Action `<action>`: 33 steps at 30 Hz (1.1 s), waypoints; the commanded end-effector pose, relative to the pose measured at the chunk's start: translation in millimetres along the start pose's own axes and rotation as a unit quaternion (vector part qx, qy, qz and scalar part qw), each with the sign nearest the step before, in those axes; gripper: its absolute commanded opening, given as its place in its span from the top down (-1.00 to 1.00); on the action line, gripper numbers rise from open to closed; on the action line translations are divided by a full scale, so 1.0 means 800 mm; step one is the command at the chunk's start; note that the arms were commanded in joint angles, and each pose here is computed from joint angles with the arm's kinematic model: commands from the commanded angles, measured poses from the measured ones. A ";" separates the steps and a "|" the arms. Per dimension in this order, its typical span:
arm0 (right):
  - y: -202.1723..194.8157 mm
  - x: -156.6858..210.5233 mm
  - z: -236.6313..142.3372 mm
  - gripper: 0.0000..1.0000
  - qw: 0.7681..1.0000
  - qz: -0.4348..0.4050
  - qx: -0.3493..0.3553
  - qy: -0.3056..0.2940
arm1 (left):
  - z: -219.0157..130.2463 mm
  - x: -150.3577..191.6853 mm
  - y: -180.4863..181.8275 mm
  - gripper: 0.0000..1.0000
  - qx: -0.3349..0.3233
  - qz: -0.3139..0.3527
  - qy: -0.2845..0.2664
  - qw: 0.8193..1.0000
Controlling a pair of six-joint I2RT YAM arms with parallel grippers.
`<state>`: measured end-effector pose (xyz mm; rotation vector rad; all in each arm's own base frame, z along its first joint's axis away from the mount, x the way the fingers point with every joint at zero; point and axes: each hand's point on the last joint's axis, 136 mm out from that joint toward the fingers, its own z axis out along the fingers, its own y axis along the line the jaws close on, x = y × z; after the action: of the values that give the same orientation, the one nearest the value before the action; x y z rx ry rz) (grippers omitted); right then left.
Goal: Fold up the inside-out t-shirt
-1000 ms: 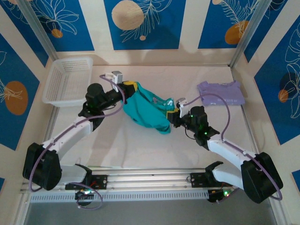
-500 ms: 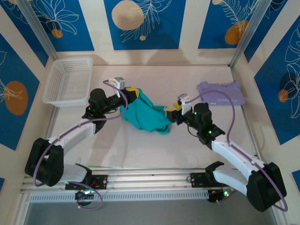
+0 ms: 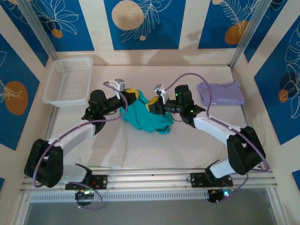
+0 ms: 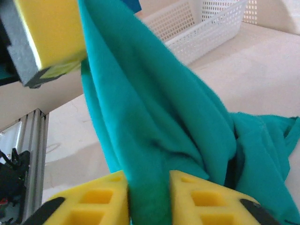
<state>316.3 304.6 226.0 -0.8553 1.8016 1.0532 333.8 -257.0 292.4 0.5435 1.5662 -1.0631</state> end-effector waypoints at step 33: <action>0.063 -0.089 0.059 1.00 0.991 0.129 -0.022 0.039 | -0.095 0.076 -0.005 -0.12 -0.177 -0.017 0.072 0.981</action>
<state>314.9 376.0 277.1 -0.7643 1.9934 1.1728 274.3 -193.6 225.9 0.3318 1.8520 -0.7453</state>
